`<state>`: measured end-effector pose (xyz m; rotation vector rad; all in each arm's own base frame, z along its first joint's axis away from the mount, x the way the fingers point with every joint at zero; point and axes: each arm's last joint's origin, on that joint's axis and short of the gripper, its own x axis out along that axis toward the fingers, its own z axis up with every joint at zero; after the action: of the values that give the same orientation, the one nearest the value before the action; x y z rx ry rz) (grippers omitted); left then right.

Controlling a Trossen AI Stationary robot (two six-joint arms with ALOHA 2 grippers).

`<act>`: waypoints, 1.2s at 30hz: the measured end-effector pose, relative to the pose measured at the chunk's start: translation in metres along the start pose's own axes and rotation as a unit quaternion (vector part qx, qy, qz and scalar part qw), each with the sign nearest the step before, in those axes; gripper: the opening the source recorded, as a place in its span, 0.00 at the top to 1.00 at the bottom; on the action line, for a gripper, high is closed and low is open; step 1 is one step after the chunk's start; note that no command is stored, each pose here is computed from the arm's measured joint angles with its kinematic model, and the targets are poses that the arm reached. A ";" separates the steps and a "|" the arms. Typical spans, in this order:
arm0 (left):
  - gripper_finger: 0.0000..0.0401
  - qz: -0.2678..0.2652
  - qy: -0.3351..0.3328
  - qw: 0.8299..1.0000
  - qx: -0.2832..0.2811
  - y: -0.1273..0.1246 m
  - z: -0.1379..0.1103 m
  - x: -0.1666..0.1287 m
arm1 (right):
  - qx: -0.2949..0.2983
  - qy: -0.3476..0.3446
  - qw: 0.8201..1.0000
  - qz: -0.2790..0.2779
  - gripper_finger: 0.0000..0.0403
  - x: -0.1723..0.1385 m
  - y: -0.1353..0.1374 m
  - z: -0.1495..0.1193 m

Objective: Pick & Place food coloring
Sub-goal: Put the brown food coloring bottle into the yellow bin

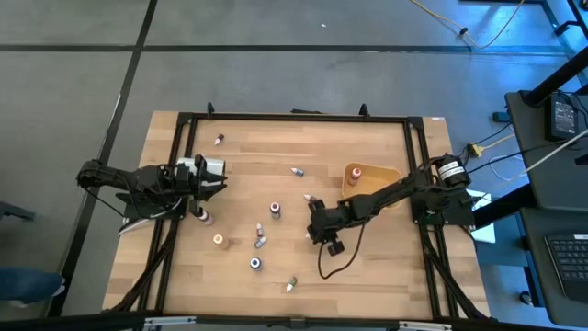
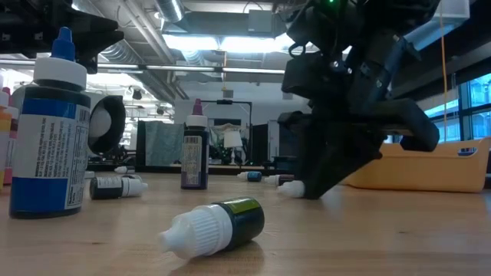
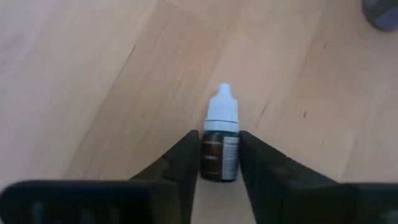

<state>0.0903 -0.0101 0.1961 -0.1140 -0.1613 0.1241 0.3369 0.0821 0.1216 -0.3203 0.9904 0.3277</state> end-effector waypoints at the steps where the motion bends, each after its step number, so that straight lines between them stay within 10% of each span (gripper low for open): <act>1: 0.74 0.000 0.000 1.000 0.004 0.000 0.000 0.000 | 0.000 0.000 1.000 0.001 0.76 0.000 0.000 0.000; 19: 0.74 0.000 0.000 1.000 0.006 0.000 0.000 0.000 | 0.116 0.084 0.989 -0.028 0.82 -0.102 0.001 -0.013; 36: 0.74 -0.002 0.000 1.000 0.006 0.000 0.000 0.000 | 0.322 0.209 0.906 -0.180 0.80 -0.154 -0.002 -0.107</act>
<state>0.0904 -0.0102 0.1960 -0.1021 -0.1602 0.1214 0.1783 0.0178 0.1980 0.0435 1.3705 -0.4272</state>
